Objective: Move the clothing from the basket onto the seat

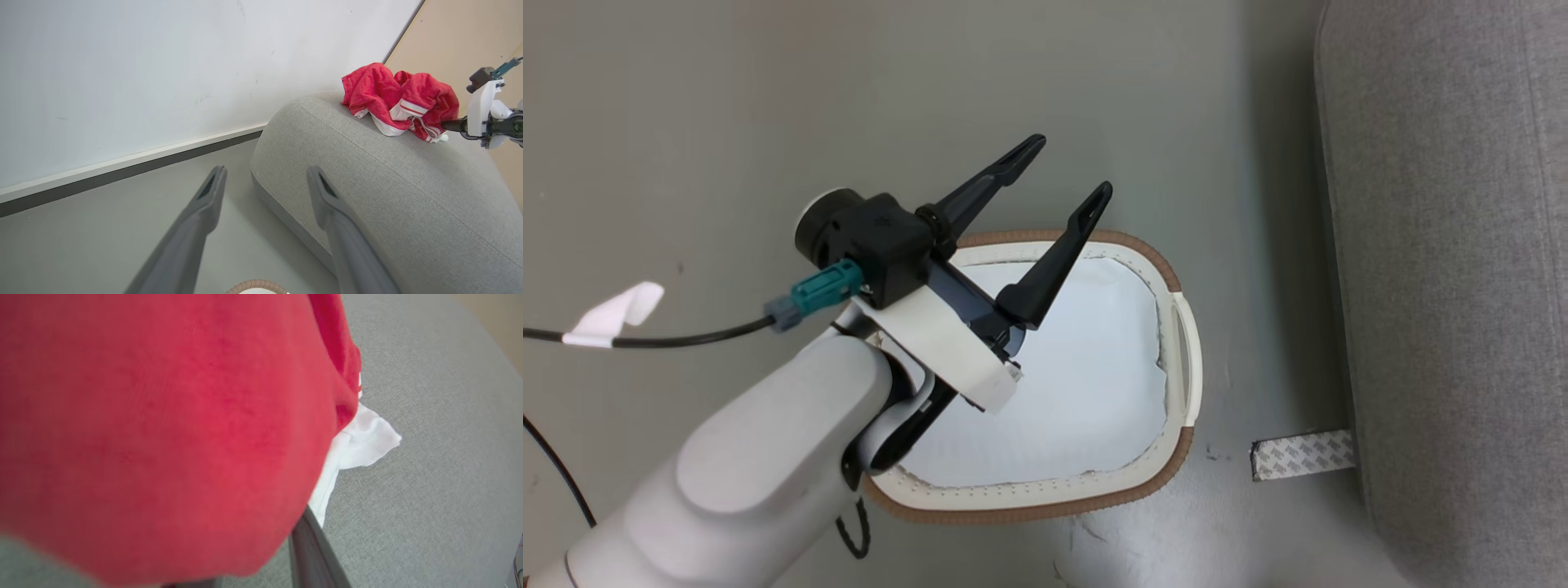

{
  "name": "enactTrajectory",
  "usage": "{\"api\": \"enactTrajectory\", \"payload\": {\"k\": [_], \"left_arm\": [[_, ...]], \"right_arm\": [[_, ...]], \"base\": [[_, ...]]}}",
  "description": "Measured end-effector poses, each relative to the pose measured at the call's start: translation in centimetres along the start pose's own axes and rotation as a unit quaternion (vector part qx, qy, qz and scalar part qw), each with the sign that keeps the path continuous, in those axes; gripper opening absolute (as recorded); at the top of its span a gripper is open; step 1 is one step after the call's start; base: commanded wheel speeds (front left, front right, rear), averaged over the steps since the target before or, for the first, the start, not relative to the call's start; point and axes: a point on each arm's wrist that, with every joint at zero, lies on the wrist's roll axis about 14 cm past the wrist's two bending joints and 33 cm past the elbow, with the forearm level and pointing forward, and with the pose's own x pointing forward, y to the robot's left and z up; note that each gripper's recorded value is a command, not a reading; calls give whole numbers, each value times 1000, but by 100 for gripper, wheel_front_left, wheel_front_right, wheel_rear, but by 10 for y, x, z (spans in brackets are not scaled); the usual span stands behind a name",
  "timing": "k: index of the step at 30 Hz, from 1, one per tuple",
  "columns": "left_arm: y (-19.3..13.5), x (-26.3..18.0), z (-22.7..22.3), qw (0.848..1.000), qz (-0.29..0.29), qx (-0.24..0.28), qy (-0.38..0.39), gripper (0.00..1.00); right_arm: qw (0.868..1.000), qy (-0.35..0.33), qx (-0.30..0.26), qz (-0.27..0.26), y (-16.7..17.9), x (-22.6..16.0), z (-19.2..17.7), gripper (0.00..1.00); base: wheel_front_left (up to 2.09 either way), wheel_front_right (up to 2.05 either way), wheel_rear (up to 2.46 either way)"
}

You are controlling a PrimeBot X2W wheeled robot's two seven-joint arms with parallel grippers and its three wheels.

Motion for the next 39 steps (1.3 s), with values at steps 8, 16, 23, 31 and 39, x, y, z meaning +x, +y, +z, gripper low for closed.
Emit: {"api": "enactTrajectory", "payload": {"k": [8, 16, 23, 31, 39], "left_arm": [[-14, -5, 18, 1000, 2, 14, -7, 100], [-36, -18, 56, 999, 17, 41, -29, 100], [-56, -38, 97, 995, 42, 62, -59, 100], [-66, -79, 140, 986, 98, 94, -98, 100], [-49, -141, 169, 966, 190, 116, -131, 100]], "right_arm": [[1000, 0, 0, 21, 0, -24, 3, 100], [997, -61, -5, 40, -25, -76, 43, 100], [983, -171, -9, 70, -35, -135, 98, 100], [946, -285, -29, 153, 4, -209, 146, 100], [890, -368, -7, 268, 79, -268, 167, 100]], "base": [[0, 0, 0], [0, 0, 0], [0, 0, 0], [0, 0, 0], [0, 0, 0]]}}
